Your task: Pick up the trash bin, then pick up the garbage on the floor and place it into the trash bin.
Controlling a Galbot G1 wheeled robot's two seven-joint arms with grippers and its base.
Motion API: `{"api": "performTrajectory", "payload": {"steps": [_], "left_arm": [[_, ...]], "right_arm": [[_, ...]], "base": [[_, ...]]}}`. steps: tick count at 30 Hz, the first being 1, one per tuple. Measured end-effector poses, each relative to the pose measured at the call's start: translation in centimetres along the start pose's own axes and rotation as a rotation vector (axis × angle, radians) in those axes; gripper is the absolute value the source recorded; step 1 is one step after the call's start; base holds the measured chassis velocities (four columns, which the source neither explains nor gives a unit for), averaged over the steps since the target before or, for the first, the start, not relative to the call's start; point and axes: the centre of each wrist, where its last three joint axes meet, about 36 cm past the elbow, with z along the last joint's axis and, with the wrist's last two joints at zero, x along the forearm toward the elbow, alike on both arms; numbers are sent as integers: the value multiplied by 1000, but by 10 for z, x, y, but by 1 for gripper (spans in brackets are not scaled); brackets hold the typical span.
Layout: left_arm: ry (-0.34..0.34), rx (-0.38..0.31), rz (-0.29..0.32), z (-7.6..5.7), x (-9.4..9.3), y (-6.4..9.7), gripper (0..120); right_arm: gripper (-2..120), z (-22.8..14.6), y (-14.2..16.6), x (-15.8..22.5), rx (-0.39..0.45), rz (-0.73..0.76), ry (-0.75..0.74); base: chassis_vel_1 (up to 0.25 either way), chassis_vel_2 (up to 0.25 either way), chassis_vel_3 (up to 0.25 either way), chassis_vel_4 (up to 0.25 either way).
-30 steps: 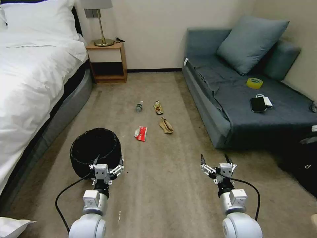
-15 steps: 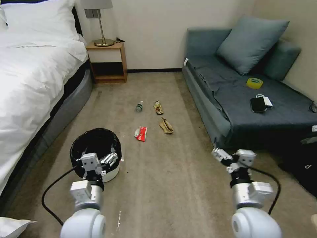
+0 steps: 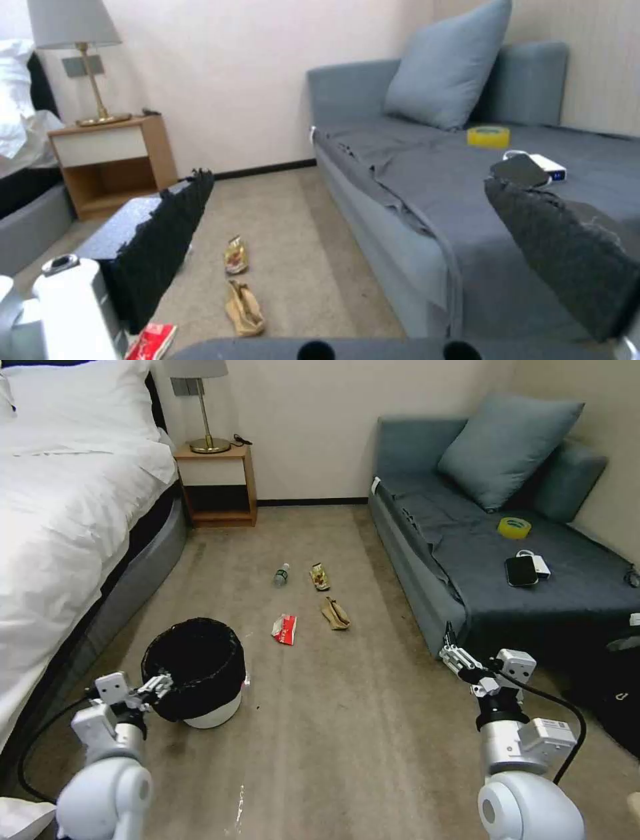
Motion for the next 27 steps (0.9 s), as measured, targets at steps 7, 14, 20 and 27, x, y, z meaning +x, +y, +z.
{"api": "performTrajectory", "payload": {"steps": [7,14,20,27], "left_arm": [[60,52,-23,-31,-55,3,100],[189,41,-37,-23,-110,-8,100],[259,41,-54,-13,-132,-9,100],[326,64,-68,-8,-152,-7,100]], "right_arm": [[100,2,-2,-4,7,1,8],[100,4,-7,-5,13,17,12],[100,5,-7,-5,11,22,14],[100,7,-8,-6,12,29,17]], "base": [[0,0,0,0],[0,0,0,0],[0,0,0,0],[0,0,0,0]]}}
